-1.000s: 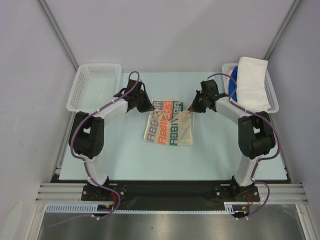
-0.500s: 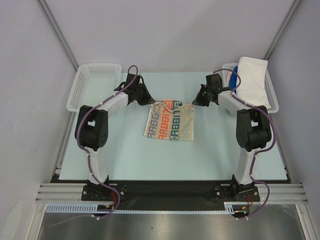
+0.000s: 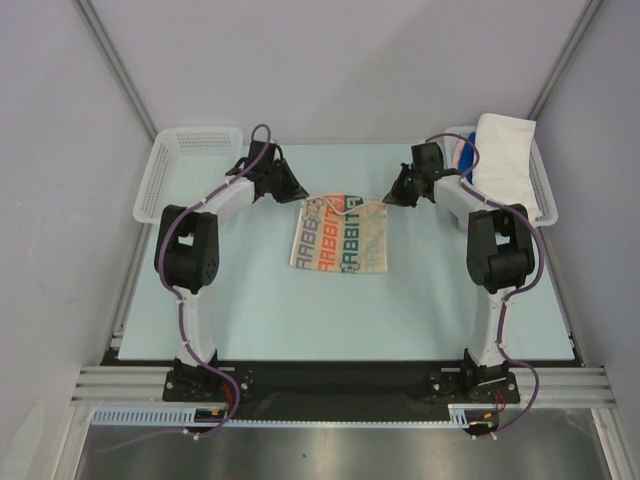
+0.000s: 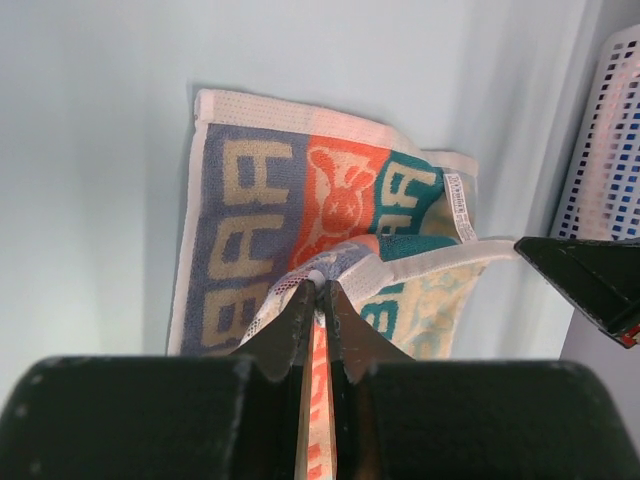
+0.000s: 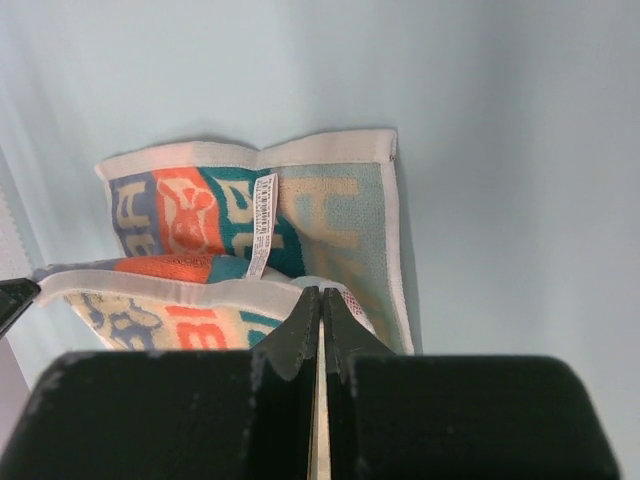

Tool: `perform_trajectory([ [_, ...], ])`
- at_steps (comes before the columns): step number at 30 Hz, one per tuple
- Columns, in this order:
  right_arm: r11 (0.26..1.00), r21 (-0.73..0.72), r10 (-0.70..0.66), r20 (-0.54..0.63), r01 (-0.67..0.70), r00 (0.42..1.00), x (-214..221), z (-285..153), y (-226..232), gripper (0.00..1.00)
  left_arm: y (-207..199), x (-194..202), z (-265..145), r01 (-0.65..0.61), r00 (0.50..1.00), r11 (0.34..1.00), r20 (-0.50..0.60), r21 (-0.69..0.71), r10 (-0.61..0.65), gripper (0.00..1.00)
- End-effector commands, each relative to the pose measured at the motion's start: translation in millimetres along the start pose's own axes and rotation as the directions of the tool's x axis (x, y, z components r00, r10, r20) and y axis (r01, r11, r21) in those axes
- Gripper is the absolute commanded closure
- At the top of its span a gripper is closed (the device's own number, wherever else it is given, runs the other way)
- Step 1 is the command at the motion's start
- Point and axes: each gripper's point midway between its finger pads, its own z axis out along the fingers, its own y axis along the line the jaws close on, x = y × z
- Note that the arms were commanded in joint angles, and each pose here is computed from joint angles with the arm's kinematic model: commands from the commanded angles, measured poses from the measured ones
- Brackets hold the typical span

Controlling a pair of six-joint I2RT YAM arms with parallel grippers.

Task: Fold and stack the towels
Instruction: Fold the towel

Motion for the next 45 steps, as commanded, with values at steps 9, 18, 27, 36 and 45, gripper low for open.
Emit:
perform_trajectory([
  [9, 0.998, -0.058, 0.001, 0.083, 0.004, 0.997, -41, -18, 19, 1.0, -29, -31, -9, -0.006, 0.998, 0.995, 0.06, 0.098, 0.0, 0.89],
  [18, 0.997, -0.071, 0.002, 0.098, 0.005, 0.995, -56, -12, 24, 1.0, -30, -45, -4, 0.012, 0.997, 0.994, 0.073, 0.113, -0.021, 0.89],
  [27, 0.998, -0.067, -0.003, 0.089, 0.009, 0.996, -64, 16, 19, 0.88, -23, -55, 21, 0.025, 0.997, 0.994, 0.075, 0.106, -0.033, 0.81],
  [36, 0.999, -0.03, -0.036, 0.152, 0.041, 0.988, -85, 14, 15, 0.23, -17, -78, 14, -0.035, 0.985, 0.996, 0.169, 0.081, 0.02, 0.22],
  [45, 0.997, 0.038, -0.065, 0.142, 0.06, 0.988, -37, -34, 6, 0.28, 8, -50, -49, -0.023, 0.969, 0.996, 0.244, -0.085, 0.043, 0.21],
])
